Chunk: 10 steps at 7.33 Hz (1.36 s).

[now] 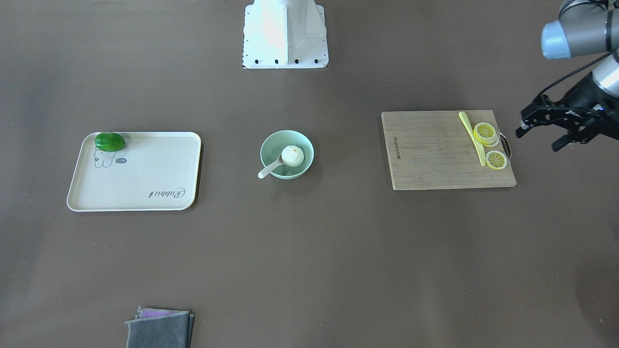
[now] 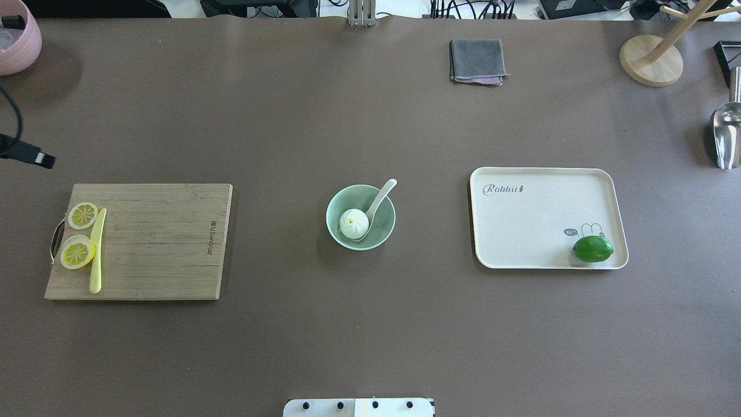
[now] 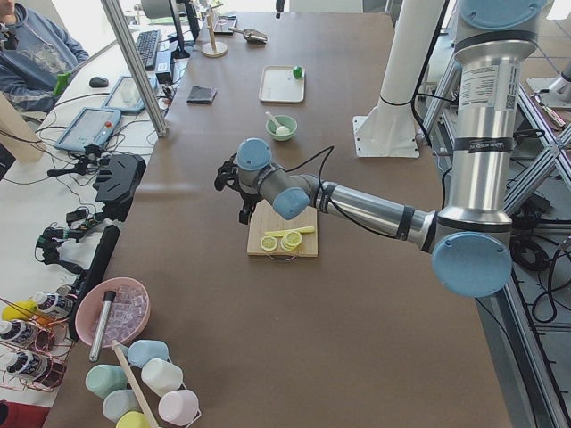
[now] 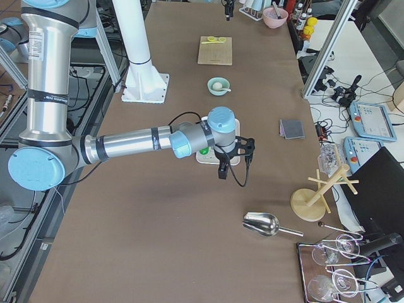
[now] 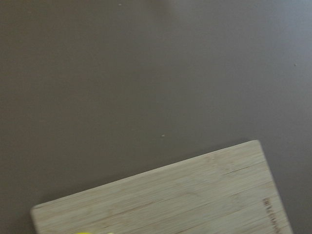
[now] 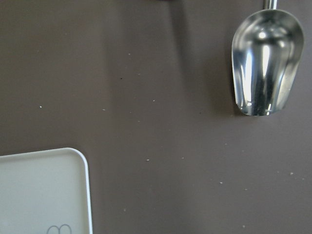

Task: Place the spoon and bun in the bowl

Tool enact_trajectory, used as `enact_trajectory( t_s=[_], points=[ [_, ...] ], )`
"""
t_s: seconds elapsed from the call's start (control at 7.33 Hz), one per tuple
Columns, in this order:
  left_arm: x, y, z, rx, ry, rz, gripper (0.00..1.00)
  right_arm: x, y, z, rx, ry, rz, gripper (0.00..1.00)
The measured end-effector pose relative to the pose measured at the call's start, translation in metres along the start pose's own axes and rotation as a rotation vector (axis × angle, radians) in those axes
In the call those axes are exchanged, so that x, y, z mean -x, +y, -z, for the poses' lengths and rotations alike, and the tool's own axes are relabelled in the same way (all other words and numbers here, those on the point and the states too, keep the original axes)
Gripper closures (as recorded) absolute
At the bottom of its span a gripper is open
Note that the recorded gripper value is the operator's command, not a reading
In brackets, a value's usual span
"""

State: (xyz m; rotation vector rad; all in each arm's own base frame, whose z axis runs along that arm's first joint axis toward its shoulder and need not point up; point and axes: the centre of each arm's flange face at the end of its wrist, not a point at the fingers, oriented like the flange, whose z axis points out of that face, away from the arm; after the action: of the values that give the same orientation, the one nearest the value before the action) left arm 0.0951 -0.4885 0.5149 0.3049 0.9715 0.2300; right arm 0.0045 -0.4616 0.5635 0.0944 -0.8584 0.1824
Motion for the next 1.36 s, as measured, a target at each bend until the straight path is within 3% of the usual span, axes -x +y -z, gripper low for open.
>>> enact_trajectory(
  t_s=[0.41, 1.36],
  points=[
    [0.113, 0.047, 0.036, -0.023, -0.053, -0.053, 0.01, -0.082, -0.005, 0.025, -0.003, 0.038, 0.108, 0.00],
    [0.128, 0.061, 0.039, -0.022, -0.062, -0.044, 0.01, -0.088, -0.005, 0.032, 0.000, 0.040, 0.133, 0.00]
  ],
)
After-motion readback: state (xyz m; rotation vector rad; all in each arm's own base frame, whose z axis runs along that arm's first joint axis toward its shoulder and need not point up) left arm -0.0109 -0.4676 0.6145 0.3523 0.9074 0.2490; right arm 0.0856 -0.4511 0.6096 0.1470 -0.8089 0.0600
